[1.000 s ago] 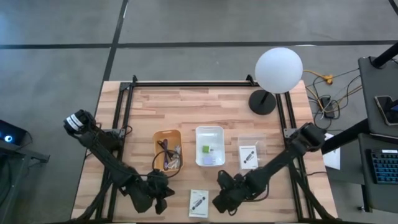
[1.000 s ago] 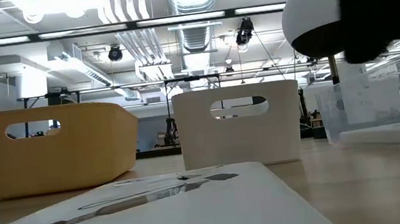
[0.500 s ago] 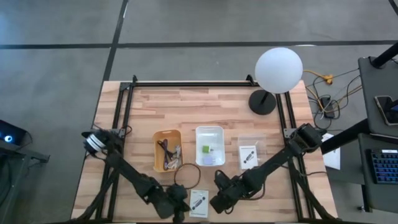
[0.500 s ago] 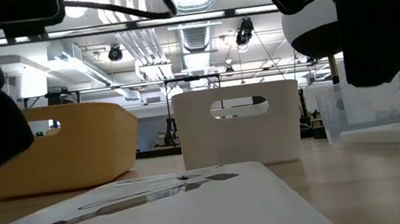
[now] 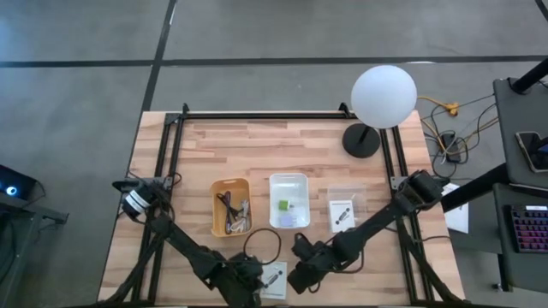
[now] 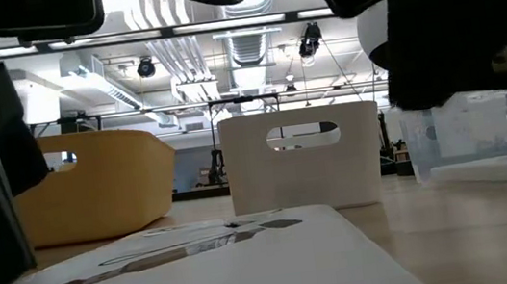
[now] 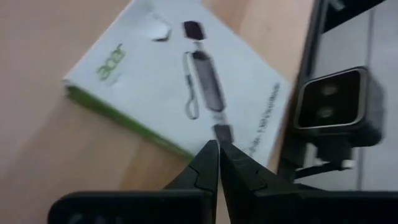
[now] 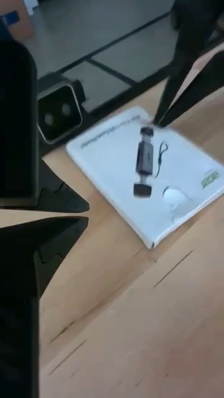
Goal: Pick and place items into bin
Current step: Put the white card reader box into the transparent bin
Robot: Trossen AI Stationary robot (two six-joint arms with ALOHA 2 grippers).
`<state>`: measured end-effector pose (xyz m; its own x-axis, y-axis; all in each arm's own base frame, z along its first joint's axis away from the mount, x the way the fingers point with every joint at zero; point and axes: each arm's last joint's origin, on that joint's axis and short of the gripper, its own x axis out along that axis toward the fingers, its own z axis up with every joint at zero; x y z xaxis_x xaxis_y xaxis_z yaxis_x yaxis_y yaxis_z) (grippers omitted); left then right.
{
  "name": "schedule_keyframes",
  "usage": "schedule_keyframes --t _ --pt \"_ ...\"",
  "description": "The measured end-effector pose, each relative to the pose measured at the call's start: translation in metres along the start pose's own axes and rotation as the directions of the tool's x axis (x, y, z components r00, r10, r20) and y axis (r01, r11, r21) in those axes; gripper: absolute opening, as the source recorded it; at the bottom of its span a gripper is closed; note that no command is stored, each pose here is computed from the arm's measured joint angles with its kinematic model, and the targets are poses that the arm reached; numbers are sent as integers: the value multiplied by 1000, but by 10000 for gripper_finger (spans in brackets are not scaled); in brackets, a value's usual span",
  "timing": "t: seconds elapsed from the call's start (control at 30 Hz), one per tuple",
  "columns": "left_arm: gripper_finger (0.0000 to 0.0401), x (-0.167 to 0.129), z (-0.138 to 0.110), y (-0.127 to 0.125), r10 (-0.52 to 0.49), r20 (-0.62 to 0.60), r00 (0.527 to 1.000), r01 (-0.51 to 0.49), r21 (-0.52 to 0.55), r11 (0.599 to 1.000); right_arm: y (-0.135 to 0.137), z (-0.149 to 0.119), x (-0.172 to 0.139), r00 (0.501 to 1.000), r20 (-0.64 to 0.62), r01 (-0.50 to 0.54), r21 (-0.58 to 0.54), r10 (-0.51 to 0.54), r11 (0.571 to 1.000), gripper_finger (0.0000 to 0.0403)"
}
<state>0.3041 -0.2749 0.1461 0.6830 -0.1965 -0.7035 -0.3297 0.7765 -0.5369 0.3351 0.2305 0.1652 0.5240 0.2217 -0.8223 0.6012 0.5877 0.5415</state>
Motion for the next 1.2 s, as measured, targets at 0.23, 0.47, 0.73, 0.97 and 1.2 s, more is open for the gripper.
schedule_keyframes --t 0.23,0.47,0.73,0.97,1.2 --pt "0 -4 4 1 91 -20 996 -91 10 996 -7 -7 32 992 -125 9 -70 -18 997 13" --pt "0 -11 9 -1 99 0 995 -99 7 995 2 -8 49 993 -119 -12 -104 -1 995 13" --pt "0 -24 18 -1 134 67 989 -135 8 991 5 9 51 996 -93 -26 -164 10 986 13" --pt "0 -18 12 8 158 41 987 -159 21 987 3 22 52 997 -78 -19 -165 6 986 13" --pt "0 -14 6 15 189 -23 982 -188 41 981 3 23 52 997 -76 -24 -178 11 984 13"
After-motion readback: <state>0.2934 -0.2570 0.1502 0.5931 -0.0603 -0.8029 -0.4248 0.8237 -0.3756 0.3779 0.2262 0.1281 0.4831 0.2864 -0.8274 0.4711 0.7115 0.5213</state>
